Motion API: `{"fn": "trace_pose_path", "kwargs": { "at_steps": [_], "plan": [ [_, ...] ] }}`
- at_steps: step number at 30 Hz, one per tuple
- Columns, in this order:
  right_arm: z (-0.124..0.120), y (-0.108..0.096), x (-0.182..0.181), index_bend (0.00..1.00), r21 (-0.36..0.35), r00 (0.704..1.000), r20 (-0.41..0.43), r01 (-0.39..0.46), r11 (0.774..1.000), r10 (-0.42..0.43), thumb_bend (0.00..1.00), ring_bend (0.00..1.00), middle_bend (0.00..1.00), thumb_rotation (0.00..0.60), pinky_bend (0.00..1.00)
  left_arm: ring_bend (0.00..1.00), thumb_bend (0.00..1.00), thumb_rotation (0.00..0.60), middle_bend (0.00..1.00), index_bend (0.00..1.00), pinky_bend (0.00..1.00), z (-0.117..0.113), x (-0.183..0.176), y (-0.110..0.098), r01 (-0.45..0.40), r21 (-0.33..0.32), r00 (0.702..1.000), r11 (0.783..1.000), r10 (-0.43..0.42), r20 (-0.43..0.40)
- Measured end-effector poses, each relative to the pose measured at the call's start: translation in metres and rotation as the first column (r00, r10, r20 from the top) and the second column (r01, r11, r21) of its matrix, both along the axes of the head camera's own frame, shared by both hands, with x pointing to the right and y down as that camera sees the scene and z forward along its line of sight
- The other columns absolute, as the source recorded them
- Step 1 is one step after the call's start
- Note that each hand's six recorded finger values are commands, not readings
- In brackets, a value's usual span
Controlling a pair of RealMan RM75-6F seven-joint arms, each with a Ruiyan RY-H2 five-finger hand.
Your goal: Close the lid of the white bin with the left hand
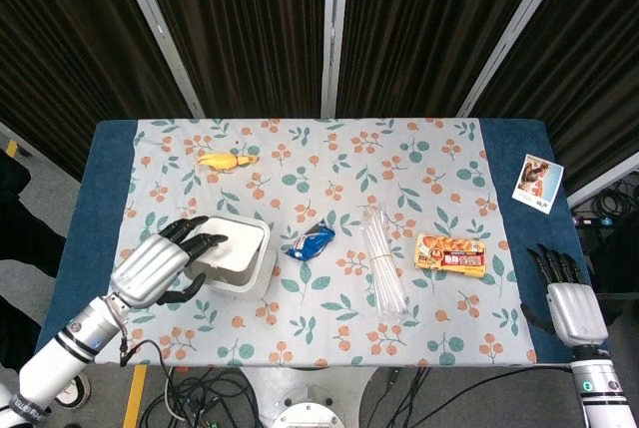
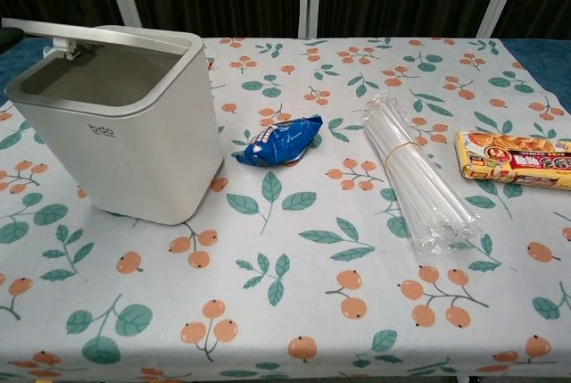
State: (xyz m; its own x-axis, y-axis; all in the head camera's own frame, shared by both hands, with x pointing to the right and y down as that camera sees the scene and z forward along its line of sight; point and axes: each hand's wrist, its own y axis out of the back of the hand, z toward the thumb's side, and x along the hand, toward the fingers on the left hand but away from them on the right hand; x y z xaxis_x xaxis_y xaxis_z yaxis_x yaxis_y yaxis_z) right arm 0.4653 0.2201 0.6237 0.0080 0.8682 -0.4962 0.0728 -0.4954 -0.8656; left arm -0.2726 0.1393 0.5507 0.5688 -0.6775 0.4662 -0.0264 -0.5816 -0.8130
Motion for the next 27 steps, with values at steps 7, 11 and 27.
{"fn": "trace_pose_path", "kwargs": {
  "at_steps": [7, 11, 27],
  "plan": [
    [0.001, 0.0, -0.001, 0.0, -0.001, 1.0, -0.001, 0.002, 1.0, -0.002, 0.2, 0.0, 0.0, 0.6, 0.0, 0.05, 0.51, 0.474, 0.28, 0.15, 0.16, 0.008, -0.007, 0.014, 0.004, -0.028, 1.0, 1.0, -0.004, 0.008],
    [0.001, 0.0, -0.002, 0.0, -0.003, 1.0, -0.001, 0.004, 1.0, -0.004, 0.2, 0.0, 0.0, 0.6, 0.0, 0.05, 0.51, 0.473, 0.28, 0.15, 0.16, 0.01, -0.008, 0.018, 0.007, -0.032, 1.0, 0.999, -0.007, 0.004],
    [0.002, 0.001, -0.003, 0.0, -0.008, 1.0, 0.001, 0.005, 1.0, -0.005, 0.21, 0.0, 0.0, 0.6, 0.0, 0.05, 0.52, 0.471, 0.3, 0.15, 0.16, 0.023, -0.009, 0.028, 0.01, -0.034, 1.0, 0.999, -0.01, 0.008]
  ]
}}
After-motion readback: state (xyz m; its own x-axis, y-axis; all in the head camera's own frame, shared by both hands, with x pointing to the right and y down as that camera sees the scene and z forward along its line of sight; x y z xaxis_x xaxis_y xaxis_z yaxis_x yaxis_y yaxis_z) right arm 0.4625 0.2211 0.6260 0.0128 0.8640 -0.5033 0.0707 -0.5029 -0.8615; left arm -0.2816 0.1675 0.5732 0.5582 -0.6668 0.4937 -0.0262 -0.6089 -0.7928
